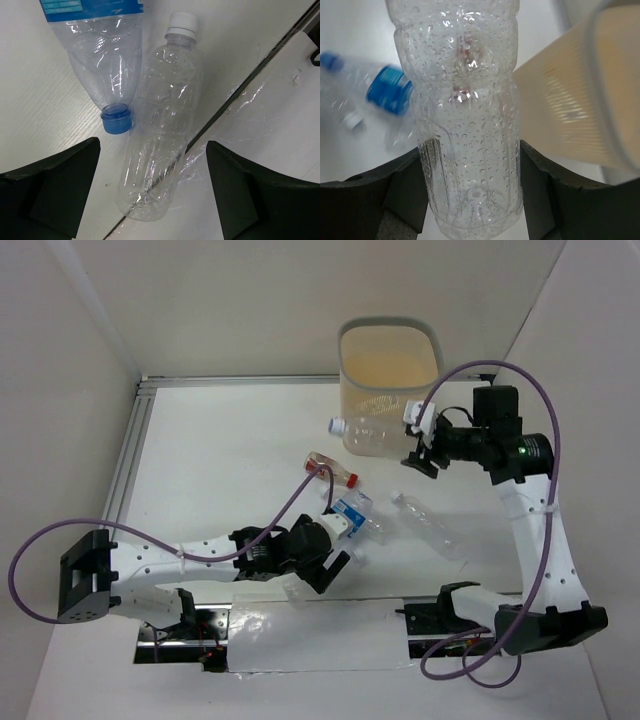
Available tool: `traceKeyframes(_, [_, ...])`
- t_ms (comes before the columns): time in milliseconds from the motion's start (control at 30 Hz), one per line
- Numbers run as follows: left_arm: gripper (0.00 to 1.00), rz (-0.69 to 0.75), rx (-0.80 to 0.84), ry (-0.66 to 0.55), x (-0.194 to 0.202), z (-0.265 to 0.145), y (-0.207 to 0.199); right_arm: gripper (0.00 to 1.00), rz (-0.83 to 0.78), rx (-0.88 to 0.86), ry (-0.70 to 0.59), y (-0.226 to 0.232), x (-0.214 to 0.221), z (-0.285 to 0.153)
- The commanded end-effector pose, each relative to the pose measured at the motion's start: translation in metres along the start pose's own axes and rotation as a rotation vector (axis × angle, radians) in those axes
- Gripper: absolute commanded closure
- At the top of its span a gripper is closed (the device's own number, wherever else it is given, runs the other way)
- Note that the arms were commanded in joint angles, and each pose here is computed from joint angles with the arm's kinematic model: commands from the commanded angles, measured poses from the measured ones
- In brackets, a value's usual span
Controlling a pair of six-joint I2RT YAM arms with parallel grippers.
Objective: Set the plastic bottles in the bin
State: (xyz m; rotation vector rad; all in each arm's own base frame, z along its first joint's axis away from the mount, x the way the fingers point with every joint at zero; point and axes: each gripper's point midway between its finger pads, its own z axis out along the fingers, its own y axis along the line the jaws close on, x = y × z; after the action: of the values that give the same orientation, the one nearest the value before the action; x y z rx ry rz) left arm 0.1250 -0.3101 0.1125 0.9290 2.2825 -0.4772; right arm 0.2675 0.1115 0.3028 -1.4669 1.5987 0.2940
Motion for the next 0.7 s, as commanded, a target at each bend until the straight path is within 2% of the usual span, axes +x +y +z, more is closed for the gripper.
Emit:
traceKeyframes(0, [0.0, -0.021, -0.035, -0.048, -0.011, -0.004, 0.004, 0.53, 0.041, 0.292, -0.256, -0.063, -0.089, -0.03])
traceKeyframes(33, [0.0, -0.034, -0.03, -0.059, -0.014, -0.007, 0.003, 0.53, 0.137, 0.334, -0.308, -0.072, -0.101, -0.03])
traceKeyframes(167, [0.0, -0.053, -0.046, -0.046, -0.008, -0.008, 0.007, 0.53, 0.249, 0.533, -0.366, -0.146, -0.114, -0.03])
traceKeyframes(200, [0.0, -0.062, -0.049, -0.038, -0.004, -0.007, 0.008, 0.53, 0.285, 0.55, -0.335, -0.162, -0.102, -0.016])
traceKeyframes(367, [0.0, -0.093, -0.062, -0.034, 0.005, -0.01, 0.013, 0.5, 0.292, 0.635, -0.313, -0.21, -0.103, -0.003])
traceKeyframes(400, [0.0, -0.093, -0.062, -0.034, 0.005, -0.01, 0.013, 0.48, 0.295, 0.633, -0.31, -0.217, -0.102, 0.002])
traceKeyframes(433, [0.0, -0.083, -0.061, -0.022, 0.011, -0.009, 0.012, 0.45, 0.33, 0.6, -0.266, -0.223, -0.085, 0.025])
traceKeyframes(467, [0.0, -0.094, -0.061, -0.022, 0.011, -0.009, 0.011, 0.43, 0.325, 0.605, -0.273, -0.231, -0.089, 0.025])
traceKeyframes(533, [0.0, -0.094, -0.061, -0.022, 0.013, -0.01, 0.013, 0.37, 0.359, 0.584, -0.227, -0.241, -0.069, 0.051])
traceKeyframes(567, [0.0, -0.087, -0.054, -0.022, 0.014, -0.011, 0.01, 0.28, 0.358, 0.595, -0.226, -0.247, -0.07, 0.051])
traceKeyframes(600, [0.0, -0.078, -0.054, -0.021, 0.014, -0.011, 0.01, 0.11, 0.382, 0.594, -0.207, -0.249, -0.06, 0.061])
traceKeyframes(633, [0.0, -0.071, -0.048, -0.02, 0.015, -0.011, 0.008, 0.11, 0.385, 0.603, -0.201, -0.25, -0.059, 0.06])
traceKeyframes(667, [0.0, -0.071, -0.039, -0.016, 0.016, -0.011, 0.006, 0.02, 0.39, 0.613, -0.195, -0.255, -0.053, 0.059])
